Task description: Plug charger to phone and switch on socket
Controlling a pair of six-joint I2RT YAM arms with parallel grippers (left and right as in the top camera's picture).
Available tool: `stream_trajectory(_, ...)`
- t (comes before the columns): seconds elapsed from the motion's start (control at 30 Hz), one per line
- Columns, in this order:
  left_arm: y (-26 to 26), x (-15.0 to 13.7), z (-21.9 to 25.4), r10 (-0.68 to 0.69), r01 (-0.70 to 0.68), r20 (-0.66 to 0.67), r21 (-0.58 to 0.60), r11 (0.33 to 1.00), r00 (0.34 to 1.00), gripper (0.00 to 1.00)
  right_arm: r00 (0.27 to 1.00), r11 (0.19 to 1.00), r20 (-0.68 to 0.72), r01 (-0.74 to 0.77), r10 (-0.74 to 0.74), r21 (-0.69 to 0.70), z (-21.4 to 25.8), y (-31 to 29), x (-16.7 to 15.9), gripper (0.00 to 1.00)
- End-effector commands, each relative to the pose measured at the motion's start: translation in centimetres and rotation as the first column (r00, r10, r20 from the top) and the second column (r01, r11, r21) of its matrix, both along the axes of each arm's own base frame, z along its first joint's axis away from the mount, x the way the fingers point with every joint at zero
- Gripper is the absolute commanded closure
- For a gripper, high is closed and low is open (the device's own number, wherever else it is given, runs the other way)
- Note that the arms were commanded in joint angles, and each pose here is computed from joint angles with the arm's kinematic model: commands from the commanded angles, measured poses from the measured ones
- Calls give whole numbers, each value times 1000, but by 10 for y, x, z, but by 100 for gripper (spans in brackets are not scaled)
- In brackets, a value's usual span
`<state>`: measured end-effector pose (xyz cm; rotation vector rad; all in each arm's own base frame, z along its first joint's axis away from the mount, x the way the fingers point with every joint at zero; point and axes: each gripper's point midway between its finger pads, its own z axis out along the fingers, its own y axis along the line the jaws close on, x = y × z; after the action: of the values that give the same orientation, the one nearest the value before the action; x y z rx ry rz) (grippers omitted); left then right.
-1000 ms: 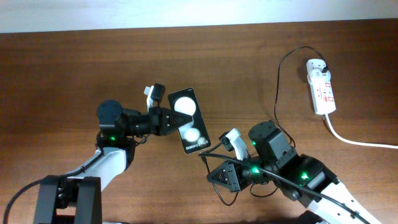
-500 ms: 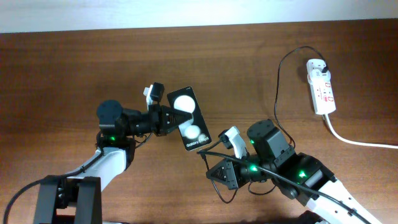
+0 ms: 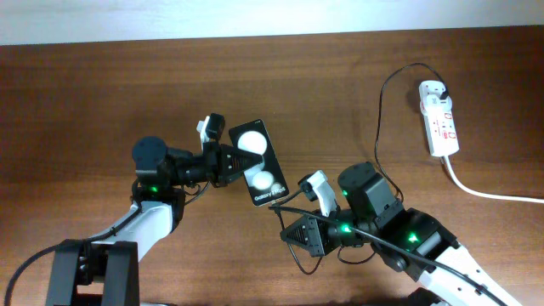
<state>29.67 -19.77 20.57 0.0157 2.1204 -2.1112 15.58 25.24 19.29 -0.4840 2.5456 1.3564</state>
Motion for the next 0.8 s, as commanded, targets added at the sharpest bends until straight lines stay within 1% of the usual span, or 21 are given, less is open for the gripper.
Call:
stream_trajectory(0.0, 1, 0, 9, -10, 10, 28, -4, 1000, 1000, 100, 1000, 1000, -28, 5, -6, -21, -5, 2, 1, 96)
stream_trajectory(0.07, 1, 0, 9, -10, 10, 28, -4, 1000, 1000, 100, 998, 999, -56, 4, -7, -42, -13, 2, 2, 96)
stream_trajectory(0.2, 1, 0, 9, -10, 10, 30, -4, 1000, 1000, 100, 998, 999, -55, 4, -7, -42, -13, 2, 2, 96)
stream_trajectory(0.27, 1, 0, 9, -9, 9, 82, 1, 1000, 997, 100, 998, 999, -57, 1, -4, -39, -12, 2, 0, 96)
stream_trajectory(0.4, 1, 0, 9, -9, 9, 82, 1, 1000, 997, 100, 1000, 1000, -25, 1, -1, -18, -1, -2, -4, 96)
stream_trajectory(0.67, 1, 0, 9, -9, 9, 81, 1, 1000, 997, 100, 1000, 1000, 4, 2, -2, 3, 4, 2, 0, 96)
stream_trajectory(0.77, 1, 0, 9, -9, 9, 81, 1, 1000, 997, 100, 1000, 1000, -11, 5, -5, -8, -1, 2, 2, 96)
